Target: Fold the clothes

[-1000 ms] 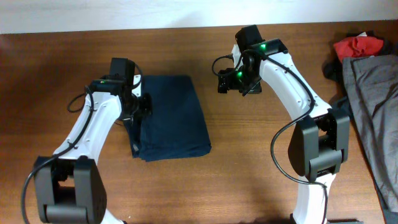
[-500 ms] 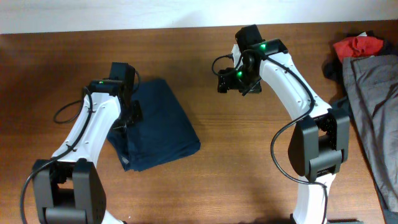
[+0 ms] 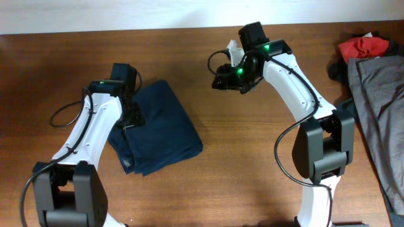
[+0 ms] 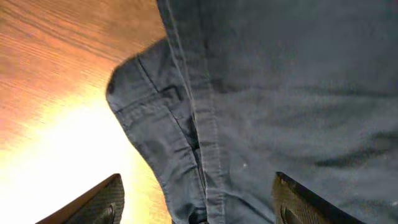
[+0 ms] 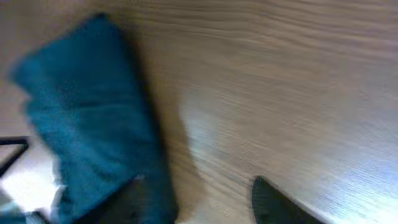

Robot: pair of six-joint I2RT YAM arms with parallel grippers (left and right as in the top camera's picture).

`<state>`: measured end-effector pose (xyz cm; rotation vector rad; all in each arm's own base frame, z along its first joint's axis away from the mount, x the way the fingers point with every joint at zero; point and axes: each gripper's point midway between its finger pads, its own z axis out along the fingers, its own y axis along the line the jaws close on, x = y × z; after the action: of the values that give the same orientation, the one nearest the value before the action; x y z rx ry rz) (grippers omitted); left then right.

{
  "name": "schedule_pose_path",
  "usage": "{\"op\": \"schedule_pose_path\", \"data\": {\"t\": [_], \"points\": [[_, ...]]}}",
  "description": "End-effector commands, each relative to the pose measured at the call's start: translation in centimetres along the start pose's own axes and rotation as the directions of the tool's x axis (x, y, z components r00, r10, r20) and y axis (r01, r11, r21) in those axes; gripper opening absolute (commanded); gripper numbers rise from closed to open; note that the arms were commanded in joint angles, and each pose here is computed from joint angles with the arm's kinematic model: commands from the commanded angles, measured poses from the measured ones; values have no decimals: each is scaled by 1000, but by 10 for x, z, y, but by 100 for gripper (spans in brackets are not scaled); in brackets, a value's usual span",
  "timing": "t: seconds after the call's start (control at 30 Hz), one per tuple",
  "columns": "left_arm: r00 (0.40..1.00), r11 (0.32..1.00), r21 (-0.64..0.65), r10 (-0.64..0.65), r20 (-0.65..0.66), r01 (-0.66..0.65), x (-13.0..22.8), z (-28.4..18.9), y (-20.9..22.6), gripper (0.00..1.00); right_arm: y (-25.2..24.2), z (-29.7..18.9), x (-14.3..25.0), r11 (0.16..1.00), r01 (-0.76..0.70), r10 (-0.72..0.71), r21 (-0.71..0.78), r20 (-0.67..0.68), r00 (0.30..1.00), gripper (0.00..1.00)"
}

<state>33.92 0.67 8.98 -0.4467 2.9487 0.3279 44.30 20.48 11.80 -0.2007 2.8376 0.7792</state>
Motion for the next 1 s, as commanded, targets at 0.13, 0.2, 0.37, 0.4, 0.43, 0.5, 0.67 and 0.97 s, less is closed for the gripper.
{"op": "schedule_pose_path", "data": {"t": [0.13,0.2,0.37,0.4,0.43,0.5,0.67,0.97], "points": [[988,994,8,-106,110,105,-27,-26,8,99,92,32,35,962,151,-174,-226,-84,981,25],[985,991,3,-136,109,137,-29,-25,14,99,107,42,43,966,151,-174,-210,-96,980,18],[962,965,-14,-261,82,263,-30,-18,42,99,130,77,56,979,114,-135,-169,-118,984,6],[956,958,-9,-286,69,287,-30,-16,49,99,132,87,60,980,107,-130,-168,-132,983,4],[952,953,-3,-301,60,302,-30,-14,53,99,131,94,62,980,104,-129,-167,-142,982,4],[944,945,5,-328,44,328,-29,-12,60,99,127,105,67,982,98,-124,-161,-163,979,4],[931,931,19,-365,27,364,-30,-9,70,99,116,130,77,986,67,-100,-154,-217,971,4],[930,931,21,-365,32,365,-32,-9,70,99,103,155,88,989,-16,-28,-150,-282,959,4]]}}
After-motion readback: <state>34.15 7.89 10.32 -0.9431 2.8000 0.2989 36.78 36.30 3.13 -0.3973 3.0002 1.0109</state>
